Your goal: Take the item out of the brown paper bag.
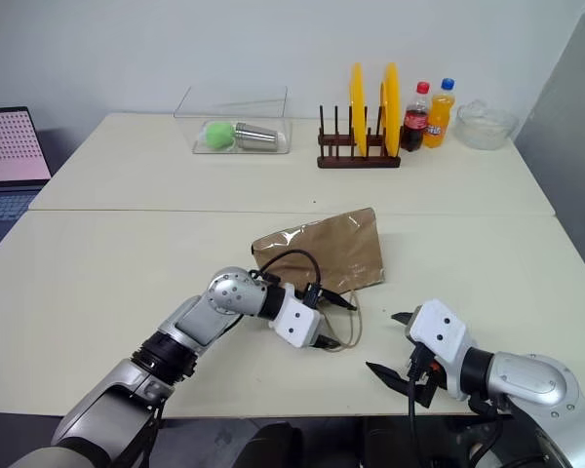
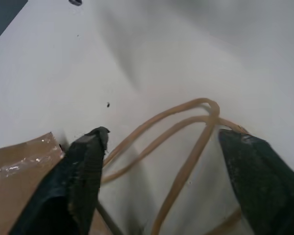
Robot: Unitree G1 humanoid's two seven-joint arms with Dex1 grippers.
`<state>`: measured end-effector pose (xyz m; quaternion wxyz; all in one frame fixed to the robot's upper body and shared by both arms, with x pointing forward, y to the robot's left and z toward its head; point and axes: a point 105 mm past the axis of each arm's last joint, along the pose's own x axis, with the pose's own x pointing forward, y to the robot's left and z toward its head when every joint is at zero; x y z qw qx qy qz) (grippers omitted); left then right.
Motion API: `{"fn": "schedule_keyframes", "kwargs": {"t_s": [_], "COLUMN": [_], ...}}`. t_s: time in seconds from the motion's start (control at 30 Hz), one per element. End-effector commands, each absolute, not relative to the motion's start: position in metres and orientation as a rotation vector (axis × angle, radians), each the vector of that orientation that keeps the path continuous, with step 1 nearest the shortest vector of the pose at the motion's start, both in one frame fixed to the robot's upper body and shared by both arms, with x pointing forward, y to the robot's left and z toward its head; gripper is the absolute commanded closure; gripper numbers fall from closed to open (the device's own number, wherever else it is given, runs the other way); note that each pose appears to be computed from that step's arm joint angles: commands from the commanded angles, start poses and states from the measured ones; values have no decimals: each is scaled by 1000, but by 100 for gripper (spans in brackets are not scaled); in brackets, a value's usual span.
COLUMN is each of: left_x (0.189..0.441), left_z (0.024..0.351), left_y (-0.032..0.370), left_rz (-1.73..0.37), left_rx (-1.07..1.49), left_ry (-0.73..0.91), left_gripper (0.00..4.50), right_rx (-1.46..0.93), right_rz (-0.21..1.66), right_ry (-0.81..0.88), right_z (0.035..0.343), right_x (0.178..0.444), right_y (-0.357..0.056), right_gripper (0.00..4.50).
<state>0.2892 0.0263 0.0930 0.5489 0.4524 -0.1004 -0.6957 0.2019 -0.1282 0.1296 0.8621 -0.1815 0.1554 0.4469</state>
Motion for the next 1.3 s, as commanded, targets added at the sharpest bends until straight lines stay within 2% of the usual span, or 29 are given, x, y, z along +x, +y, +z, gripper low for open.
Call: {"fn": "schedule_keyframes", "kwargs": {"t_s": [0.03,0.27,0.3,0.4,0.6,0.9,1.0,1.3], "left_x": [298,318,321,324,330,333,333,345], "left_z": [117,150,155,162,170,177,179,201], "left_y": [19,23,23,24,29,35,37,45], "left_rz": [-1596,-1506,-1495,-1479,-1464,-1435,-1428,-1368], "left_rx": [993,867,850,831,839,848,851,863], "left_ry": [-284,-269,-267,-264,-266,-268,-268,-288], "left_gripper": [206,428,445,445,445,445,450,450], "right_rx": [-427,-502,-515,-542,-748,-830,-898,-934], "right_rz": [968,1052,1065,1095,1171,1195,1169,1158], "right_ry": [270,237,225,192,63,57,27,16], "right_z": [138,137,137,137,125,97,90,80], "right_x": [196,189,190,192,219,247,257,263], "right_y": [-121,-114,-111,-106,-79,-56,-53,-53], "right_gripper": [0,0,0,0,0,0,61,398]}}
